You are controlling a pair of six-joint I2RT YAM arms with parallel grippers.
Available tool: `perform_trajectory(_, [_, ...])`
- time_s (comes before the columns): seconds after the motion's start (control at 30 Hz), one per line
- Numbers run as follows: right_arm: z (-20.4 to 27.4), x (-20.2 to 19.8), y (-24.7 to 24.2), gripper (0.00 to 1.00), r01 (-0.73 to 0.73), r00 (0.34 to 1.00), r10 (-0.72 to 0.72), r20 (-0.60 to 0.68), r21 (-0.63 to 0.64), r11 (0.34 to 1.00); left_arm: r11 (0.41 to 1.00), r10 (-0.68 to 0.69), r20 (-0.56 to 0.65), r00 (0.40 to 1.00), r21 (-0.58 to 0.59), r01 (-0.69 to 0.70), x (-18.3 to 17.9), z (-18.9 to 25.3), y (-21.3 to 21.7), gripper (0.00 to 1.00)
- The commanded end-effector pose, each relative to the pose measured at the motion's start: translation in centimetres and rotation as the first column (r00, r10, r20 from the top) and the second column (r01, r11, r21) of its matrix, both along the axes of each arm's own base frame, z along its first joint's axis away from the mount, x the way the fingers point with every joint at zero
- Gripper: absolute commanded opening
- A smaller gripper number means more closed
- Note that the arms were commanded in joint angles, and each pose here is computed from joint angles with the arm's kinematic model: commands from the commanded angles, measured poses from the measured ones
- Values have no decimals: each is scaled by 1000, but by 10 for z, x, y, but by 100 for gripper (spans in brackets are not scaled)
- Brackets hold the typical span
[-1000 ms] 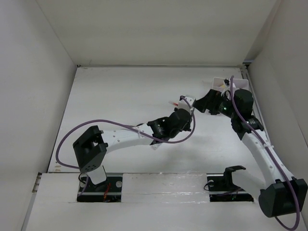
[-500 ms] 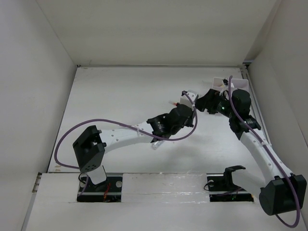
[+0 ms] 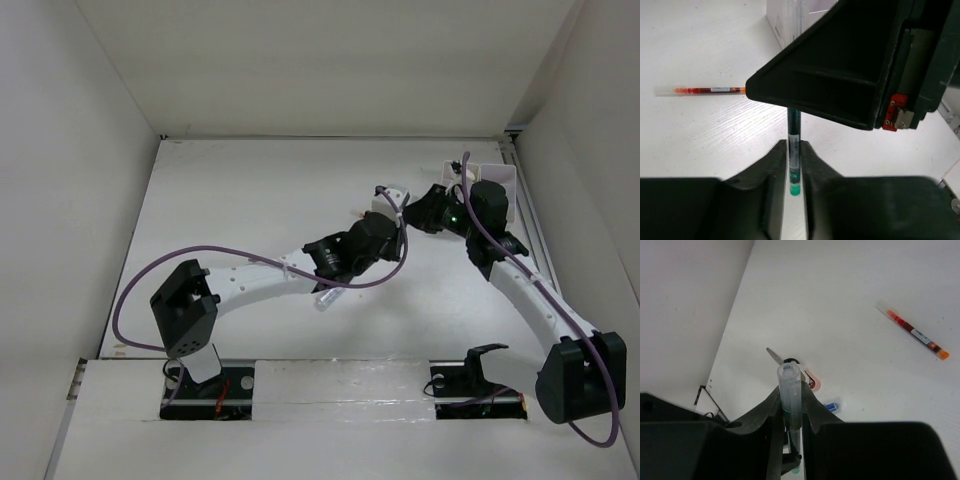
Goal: Sort the stationery into containers
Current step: Pick up the pen from the center of the board, then place the pen in the storage box.
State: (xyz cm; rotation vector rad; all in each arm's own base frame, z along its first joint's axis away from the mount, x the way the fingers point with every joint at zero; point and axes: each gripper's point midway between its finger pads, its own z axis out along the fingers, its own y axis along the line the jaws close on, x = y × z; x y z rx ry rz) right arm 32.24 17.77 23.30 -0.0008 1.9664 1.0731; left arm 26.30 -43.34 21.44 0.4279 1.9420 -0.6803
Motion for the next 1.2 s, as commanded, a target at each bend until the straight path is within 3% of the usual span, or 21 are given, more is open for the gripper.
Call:
perform_trajectory(0.0, [29,0,9,0,-37,995,35,92,20,999,993,58,59,997,-108,-52,14,54,6,16])
perform_trajectory(0.03, [33,3,8,0,-31,993,29,111,11,999,993,66,57,996,-97,-61,15,52,8,51])
perform_trajectory(0.17, [41,32,-13,0,78,980,-64,189,-66,995,991,110,41,993,-86,-106,18,47,15,100])
perform_trajectory(0.3, [50,76,-60,0,249,945,-210,251,-133,959,990,126,16,992,-62,-125,13,38,27,100])
perform_trajectory(0.4, [62,103,-112,0,430,880,-372,295,-159,889,987,149,-19,989,-58,-150,4,37,44,100])
perform_trajectory(0.5, [67,124,-162,0,601,781,-524,340,-183,778,979,199,-87,976,-30,-202,-5,26,66,100])
perform_trajectory(0.57, [87,133,-195,0,695,685,-597,417,-129,708,979,200,-125,972,-13,-203,-16,17,78,100])
perform_trajectory(0.7, [102,145,-247,0,775,580,-663,473,-70,628,982,187,-168,968,16,-187,-34,1,100,100])
perform_trajectory(0.9, [86,183,-289,0,818,534,-724,437,-51,572,985,172,-140,975,26,-170,-45,2,125,100])
perform_trajectory(1.03, [72,199,-311,0,788,574,-706,415,-44,615,987,162,-139,977,21,-161,-54,-2,136,100])
perform_trajectory(1.17, [76,204,-322,0,803,552,-718,423,-38,595,994,102,-126,987,-31,-106,-60,4,129,100])
